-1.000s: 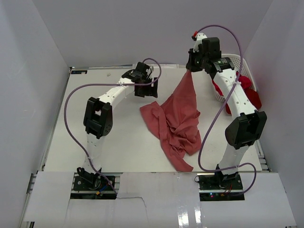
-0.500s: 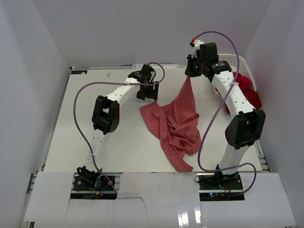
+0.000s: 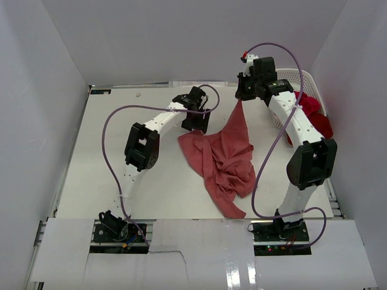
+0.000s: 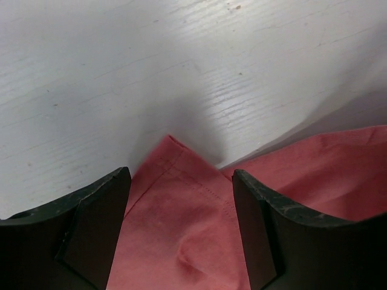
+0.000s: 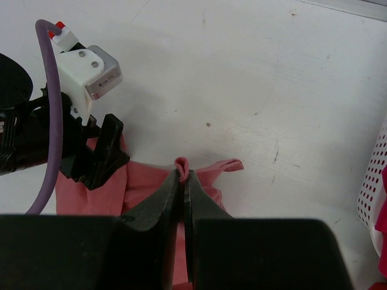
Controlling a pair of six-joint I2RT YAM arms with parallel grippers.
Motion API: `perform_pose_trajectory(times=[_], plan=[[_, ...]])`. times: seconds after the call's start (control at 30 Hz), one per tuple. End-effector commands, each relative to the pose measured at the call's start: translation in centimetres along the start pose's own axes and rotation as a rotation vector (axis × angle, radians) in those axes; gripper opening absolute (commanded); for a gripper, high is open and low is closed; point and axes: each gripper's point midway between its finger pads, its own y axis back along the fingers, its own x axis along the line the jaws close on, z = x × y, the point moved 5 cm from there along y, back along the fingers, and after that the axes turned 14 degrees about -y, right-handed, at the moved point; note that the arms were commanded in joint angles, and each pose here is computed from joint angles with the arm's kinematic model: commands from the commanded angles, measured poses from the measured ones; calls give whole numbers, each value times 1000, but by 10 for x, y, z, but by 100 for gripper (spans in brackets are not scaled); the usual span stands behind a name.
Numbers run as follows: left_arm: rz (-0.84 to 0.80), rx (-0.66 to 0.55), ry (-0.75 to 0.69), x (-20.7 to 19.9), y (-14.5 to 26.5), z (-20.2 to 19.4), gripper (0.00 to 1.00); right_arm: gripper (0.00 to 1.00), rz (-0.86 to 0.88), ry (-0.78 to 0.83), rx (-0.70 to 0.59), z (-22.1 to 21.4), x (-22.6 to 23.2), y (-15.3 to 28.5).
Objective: Fold and stack the t-shirts
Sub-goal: Flatten out the tshirt
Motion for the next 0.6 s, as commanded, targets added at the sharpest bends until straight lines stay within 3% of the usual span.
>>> perform_pose_trajectory(times=[0.0, 0.1, 0.17, 0.2, 0.57], plan=[[12, -46, -23, -3, 10, 14, 79, 8, 35, 20, -78, 17, 10, 18], [62, -32, -35, 1, 4, 11, 66, 8, 38, 18, -76, 16, 10, 18], [68, -20, -43, 1, 1, 9, 48, 8, 37, 18, -74, 16, 10, 18], [75, -18, -45, 1, 0, 9, 45, 8, 37, 20, -74, 15, 10, 17], [111, 31, -59, 1, -14, -4, 44, 8, 45, 21, -78, 14, 11, 22]])
